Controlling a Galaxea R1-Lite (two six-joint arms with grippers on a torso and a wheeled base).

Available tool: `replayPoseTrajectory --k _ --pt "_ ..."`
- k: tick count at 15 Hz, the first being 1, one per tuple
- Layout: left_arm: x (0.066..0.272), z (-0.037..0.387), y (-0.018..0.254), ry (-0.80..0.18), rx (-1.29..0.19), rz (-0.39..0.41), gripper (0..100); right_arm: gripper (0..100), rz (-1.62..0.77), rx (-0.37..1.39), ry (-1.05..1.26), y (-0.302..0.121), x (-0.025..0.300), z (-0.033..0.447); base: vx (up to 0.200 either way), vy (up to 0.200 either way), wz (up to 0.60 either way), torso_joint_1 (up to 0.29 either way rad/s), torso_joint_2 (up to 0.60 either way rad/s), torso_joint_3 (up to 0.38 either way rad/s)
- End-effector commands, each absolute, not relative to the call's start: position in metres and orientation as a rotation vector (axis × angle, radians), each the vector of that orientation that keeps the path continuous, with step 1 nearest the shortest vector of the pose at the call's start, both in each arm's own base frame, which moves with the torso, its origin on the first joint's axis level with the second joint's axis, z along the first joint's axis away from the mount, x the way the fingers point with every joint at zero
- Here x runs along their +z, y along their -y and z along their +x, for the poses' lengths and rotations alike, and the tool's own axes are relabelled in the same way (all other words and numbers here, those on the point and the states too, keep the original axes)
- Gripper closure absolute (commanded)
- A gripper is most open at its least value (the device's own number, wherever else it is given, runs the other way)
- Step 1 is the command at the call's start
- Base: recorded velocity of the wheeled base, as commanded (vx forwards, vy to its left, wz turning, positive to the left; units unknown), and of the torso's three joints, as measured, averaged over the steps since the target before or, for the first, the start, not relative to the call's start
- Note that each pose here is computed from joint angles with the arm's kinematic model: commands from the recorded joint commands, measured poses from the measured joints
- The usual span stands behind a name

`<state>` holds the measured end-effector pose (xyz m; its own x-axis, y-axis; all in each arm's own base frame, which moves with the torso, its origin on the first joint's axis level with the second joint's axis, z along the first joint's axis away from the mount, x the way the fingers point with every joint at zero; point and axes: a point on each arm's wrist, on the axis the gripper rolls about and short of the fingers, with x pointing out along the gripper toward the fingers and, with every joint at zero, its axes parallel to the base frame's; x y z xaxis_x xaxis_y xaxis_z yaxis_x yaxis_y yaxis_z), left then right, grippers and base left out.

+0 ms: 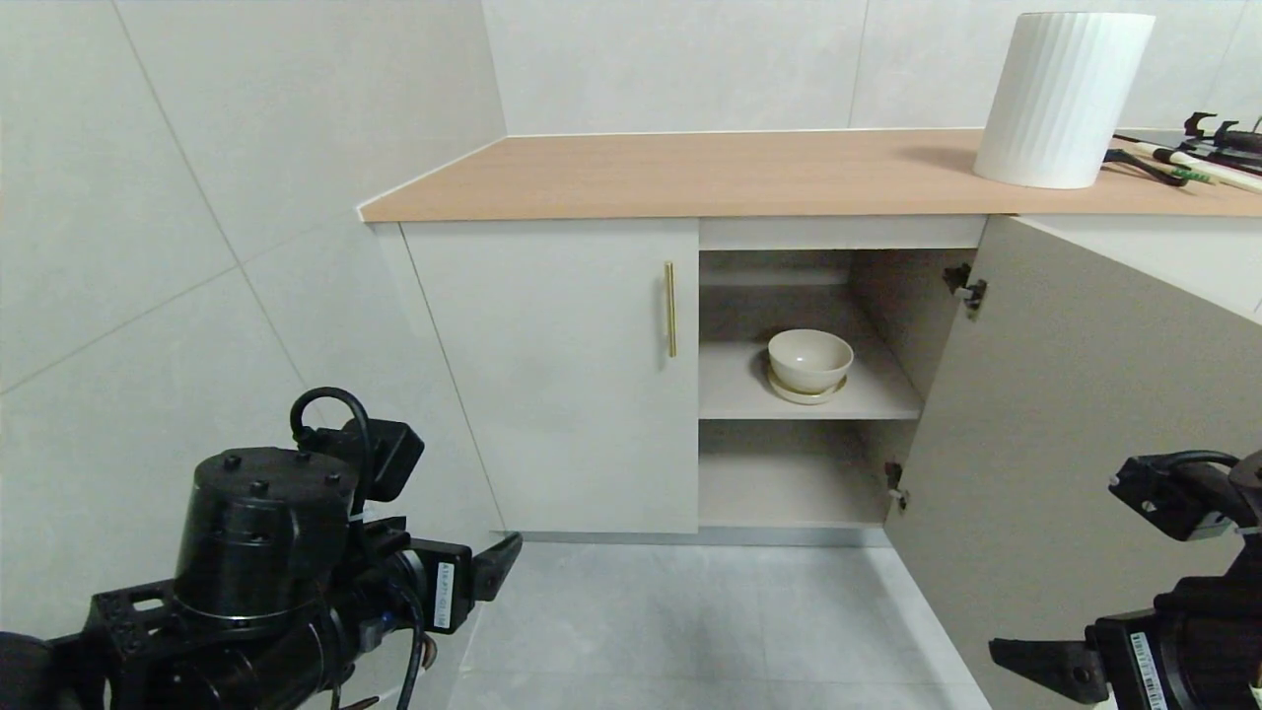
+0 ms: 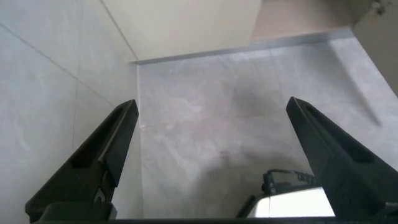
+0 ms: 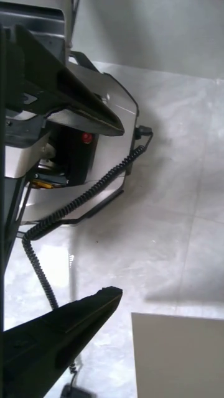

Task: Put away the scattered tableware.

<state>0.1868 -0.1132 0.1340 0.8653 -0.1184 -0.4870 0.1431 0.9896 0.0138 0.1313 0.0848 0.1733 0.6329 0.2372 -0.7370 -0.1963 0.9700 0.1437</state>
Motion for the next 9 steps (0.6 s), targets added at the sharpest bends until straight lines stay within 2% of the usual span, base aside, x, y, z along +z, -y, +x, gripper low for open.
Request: replayPoseTrajectory --k 1,3,9 --pt "0.134 0.187 0.113 -0.507 -0.136 0.051 0 0 0.048 0.248 -0.855 -0.085 0.173 0.132 0.000 0.000 0.00 0.000 0.00 0.000" --pt "0.133 0.187 0.114 -0.509 -0.138 0.054 0 0 0.047 0.247 -0.858 -0.085 0.172 0.131 0.000 0.000 0.00 0.000 0.00 0.000" --pt "0.133 0.187 0.113 -0.509 -0.137 0.055 0 0 0.004 0.254 -0.904 -0.078 0.175 0.120 -0.200 -0.200 0.00 0.006 0.00 0.002"
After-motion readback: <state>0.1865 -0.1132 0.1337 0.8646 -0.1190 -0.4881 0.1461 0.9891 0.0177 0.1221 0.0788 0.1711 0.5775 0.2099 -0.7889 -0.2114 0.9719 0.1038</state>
